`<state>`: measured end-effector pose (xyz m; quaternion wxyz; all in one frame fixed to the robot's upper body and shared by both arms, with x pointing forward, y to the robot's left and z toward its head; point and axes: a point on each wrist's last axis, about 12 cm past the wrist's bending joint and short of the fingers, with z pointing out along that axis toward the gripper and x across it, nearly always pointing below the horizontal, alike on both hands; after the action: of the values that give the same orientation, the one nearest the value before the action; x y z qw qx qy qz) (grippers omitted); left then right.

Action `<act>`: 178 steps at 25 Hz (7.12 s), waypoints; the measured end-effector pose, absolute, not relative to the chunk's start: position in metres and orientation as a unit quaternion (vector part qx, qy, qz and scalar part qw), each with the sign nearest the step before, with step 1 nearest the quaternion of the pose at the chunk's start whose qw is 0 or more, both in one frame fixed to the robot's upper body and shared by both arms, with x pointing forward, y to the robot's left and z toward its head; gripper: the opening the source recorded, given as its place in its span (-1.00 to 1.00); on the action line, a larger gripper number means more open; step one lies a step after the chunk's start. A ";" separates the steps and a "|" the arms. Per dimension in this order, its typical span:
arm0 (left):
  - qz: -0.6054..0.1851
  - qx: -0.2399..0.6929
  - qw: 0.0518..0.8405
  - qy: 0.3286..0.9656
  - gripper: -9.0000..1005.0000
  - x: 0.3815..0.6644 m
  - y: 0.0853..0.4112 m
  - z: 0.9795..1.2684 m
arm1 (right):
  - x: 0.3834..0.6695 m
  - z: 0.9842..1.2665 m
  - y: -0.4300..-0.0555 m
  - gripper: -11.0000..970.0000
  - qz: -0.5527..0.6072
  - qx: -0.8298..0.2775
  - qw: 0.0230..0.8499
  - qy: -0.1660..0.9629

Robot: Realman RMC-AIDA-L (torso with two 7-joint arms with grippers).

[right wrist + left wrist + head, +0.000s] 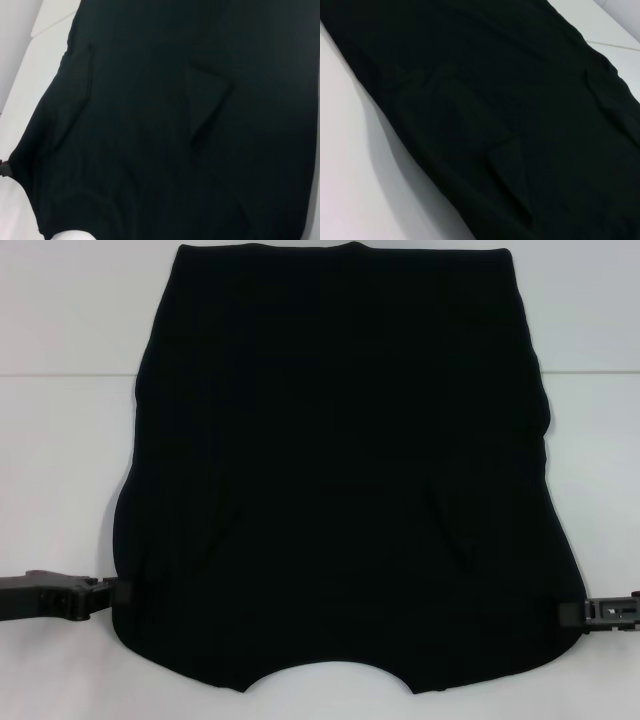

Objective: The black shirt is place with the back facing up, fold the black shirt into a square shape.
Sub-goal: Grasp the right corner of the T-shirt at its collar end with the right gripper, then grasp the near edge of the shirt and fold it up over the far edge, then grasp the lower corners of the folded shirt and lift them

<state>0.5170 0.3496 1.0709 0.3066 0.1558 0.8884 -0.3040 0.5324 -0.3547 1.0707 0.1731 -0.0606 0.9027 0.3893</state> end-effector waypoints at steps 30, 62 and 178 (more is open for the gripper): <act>-0.308 0.141 0.313 0.887 -0.83 0.513 0.354 1.070 | 0.526 1.060 -0.357 -0.86 0.373 -0.059 0.191 0.906; -0.463 0.086 0.277 0.837 -0.84 0.412 0.372 1.070 | 0.416 1.051 -0.405 -0.90 0.446 -0.093 0.282 0.845; -0.282 -0.066 0.384 0.877 0.56 0.589 0.319 1.053 | 0.597 1.093 -0.344 0.32 0.344 -0.062 0.455 0.819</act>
<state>0.5893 0.3192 1.0529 0.3843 -0.0656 0.8767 -0.2817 0.5965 -0.3440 1.0926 0.4552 -0.0624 0.8188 0.3441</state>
